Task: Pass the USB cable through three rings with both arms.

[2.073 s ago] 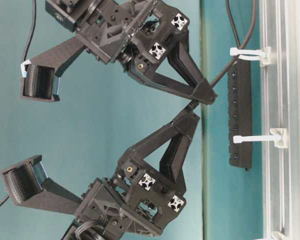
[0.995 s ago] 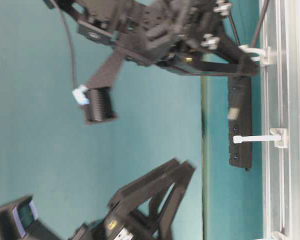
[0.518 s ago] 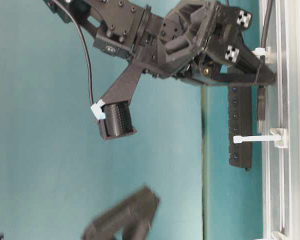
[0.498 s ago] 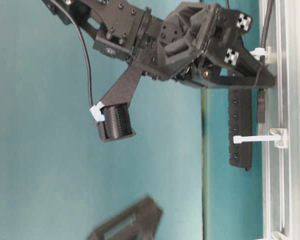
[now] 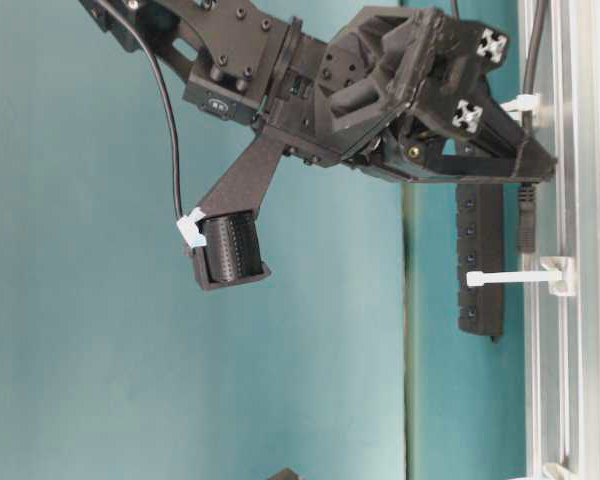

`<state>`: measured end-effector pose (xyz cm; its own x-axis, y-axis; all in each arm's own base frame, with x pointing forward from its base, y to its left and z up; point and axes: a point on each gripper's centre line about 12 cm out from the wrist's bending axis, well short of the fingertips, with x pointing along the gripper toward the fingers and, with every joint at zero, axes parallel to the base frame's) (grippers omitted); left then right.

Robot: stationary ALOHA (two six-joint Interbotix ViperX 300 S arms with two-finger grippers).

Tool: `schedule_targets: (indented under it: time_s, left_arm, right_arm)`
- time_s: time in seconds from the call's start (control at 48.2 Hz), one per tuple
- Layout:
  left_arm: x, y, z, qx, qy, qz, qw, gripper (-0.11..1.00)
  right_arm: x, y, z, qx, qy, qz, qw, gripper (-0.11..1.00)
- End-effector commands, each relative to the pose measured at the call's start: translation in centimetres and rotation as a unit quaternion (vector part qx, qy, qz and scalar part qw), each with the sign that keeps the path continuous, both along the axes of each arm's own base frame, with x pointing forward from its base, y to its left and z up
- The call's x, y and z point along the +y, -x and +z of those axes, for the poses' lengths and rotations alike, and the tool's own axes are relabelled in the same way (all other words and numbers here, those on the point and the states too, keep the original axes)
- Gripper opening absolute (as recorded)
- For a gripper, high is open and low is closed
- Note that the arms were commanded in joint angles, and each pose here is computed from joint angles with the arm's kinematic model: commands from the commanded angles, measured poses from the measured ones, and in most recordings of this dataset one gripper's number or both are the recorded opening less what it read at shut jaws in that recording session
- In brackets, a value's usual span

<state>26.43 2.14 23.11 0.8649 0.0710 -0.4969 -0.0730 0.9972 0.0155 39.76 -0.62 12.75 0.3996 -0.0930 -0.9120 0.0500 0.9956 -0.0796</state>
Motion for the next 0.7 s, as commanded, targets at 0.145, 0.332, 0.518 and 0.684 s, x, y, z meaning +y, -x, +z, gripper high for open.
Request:
schedule_targets:
  time_s: [0.145,0.332,0.518,0.684]
  left_arm:
    - [0.1,-0.3,0.6,-0.009,-0.001,0.001,1.0000,0.85]
    - [0.1,-0.3,0.3,-0.010,0.002,0.003,0.9999,0.85]
    - [0.2,-0.9,-1.2,-0.011,0.020,0.013,0.9997,0.85]
    - [0.3,-2.3,-2.2,-0.012,0.023,0.014,0.9996,0.85]
  right_arm:
    - [0.9,-0.8,0.9,-0.024,-0.003,0.010,0.9997,-0.07]
    - [0.7,-1.8,1.3,-0.056,-0.009,0.008,0.9984,-0.07]
    - [0.4,-2.2,1.5,-0.068,-0.013,0.001,0.9976,-0.07]
    - [0.3,-2.2,1.5,-0.069,-0.016,-0.002,0.9975,-0.08]
